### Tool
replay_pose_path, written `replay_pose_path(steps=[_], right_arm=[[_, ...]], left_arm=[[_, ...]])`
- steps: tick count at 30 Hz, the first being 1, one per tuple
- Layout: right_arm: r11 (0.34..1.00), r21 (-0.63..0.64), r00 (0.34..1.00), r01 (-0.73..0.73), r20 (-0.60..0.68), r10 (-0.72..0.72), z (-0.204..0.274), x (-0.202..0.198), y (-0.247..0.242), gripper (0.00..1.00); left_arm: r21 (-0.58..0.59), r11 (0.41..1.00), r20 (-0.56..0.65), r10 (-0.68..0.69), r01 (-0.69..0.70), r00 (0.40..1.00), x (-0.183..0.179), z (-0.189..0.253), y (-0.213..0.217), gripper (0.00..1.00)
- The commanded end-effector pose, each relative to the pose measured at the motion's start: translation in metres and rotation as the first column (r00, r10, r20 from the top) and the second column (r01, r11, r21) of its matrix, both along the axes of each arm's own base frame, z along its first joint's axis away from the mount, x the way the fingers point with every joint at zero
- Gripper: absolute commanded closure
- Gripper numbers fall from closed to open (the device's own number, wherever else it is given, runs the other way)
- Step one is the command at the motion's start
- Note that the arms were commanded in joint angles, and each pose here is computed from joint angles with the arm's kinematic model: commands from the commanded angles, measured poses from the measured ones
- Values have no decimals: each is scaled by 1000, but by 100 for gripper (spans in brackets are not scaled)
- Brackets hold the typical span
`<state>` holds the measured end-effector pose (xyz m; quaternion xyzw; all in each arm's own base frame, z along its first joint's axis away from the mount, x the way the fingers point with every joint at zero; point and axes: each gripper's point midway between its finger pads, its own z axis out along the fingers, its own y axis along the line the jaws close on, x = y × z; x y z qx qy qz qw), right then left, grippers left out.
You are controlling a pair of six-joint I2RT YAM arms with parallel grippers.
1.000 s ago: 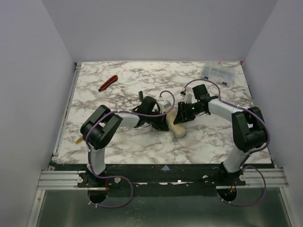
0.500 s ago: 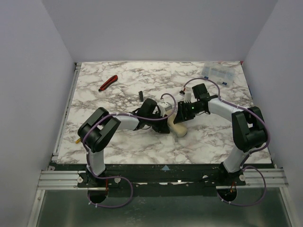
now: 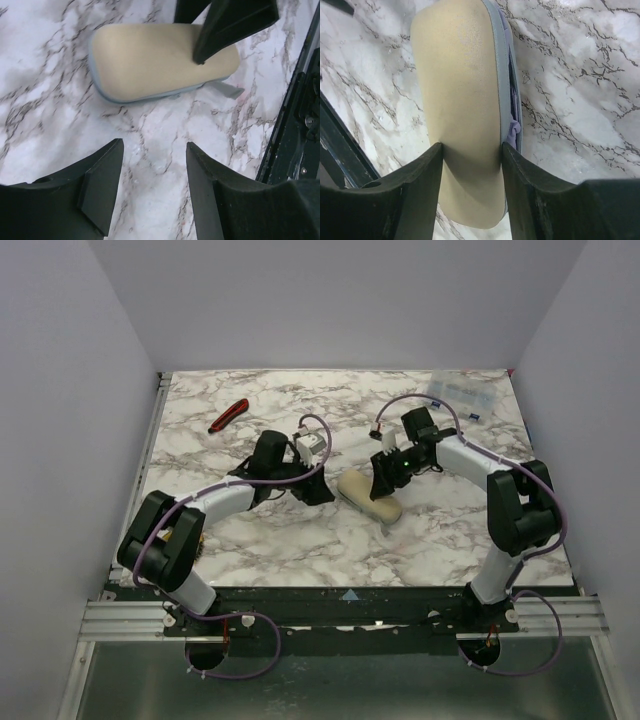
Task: Open the umbrella
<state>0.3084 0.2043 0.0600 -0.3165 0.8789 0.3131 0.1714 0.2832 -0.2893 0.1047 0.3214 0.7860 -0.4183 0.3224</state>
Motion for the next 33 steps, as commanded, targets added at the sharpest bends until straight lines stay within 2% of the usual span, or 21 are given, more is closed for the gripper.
replay_pose_path(steps=[1,9,22,33], right_arm=[[996,-47,997,-81,-4,81,-2,-4,-7,49],[987,51,988,-154,-23,155,25,-10,7,46],[938,258,960,-231,-97,263,56,-40,28,48],[918,300,943,-261,-126,309,55,-62,42,48]], left_arm=[[-14,998,-52,67,-67,996,3,-2,23,46],[-8,993,-26,118,-119,993,18,3,32,46],[-45,991,4,128,-128,992,36,21,25,46],[-70,977,-13,200,-201,980,61,34,19,46]])
